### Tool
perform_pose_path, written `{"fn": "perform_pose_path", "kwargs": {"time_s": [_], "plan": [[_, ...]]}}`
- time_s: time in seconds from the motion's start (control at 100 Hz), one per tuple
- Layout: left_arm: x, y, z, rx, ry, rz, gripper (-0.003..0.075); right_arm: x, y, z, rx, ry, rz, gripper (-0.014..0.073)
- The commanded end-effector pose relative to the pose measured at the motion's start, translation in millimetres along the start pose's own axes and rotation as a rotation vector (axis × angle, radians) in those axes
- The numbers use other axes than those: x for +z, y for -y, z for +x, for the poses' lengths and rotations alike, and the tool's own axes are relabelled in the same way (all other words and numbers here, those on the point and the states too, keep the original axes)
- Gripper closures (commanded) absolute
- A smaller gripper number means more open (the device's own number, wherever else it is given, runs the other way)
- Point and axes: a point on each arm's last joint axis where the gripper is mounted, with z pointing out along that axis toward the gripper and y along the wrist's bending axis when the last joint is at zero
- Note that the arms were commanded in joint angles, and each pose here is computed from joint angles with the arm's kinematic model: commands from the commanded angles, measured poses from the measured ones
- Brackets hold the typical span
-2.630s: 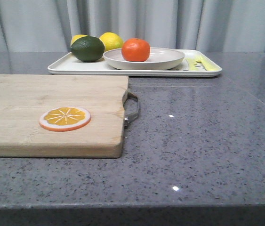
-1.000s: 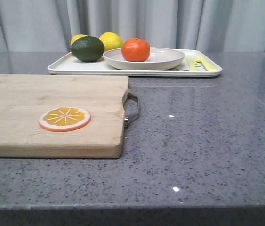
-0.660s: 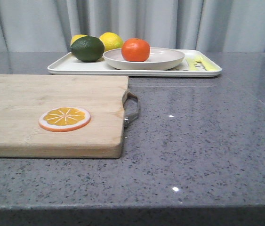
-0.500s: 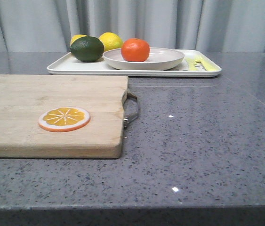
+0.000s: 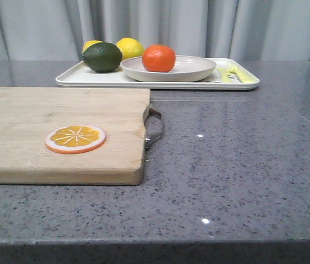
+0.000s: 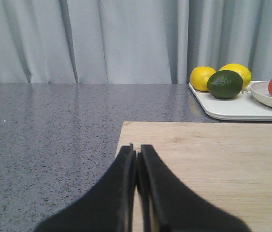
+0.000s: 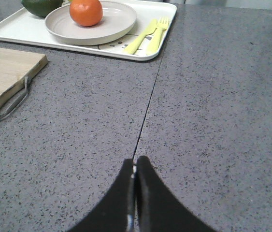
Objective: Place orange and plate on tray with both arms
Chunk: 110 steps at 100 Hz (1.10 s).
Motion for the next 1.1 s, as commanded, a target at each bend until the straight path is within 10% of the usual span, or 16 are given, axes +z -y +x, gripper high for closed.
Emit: {"fn": "perform_pose_path", "kwargs": {"time_s": [0.0,0.55,1.09], "plan": [[-3,0,-6,-0.019,0.097,0.005,0.074,-2,0,-13,-0.008,0.088,0.005,0.0661],[-3,0,-6,-0.019,0.097,0.005,0.074,2,1,-11,-0.021,0.111,0.018,0.0661],[-3,0,-6,-0.019,0.097,0.005,0.074,34,19,55,-0.091,0.547,0.178,0.0661]]}}
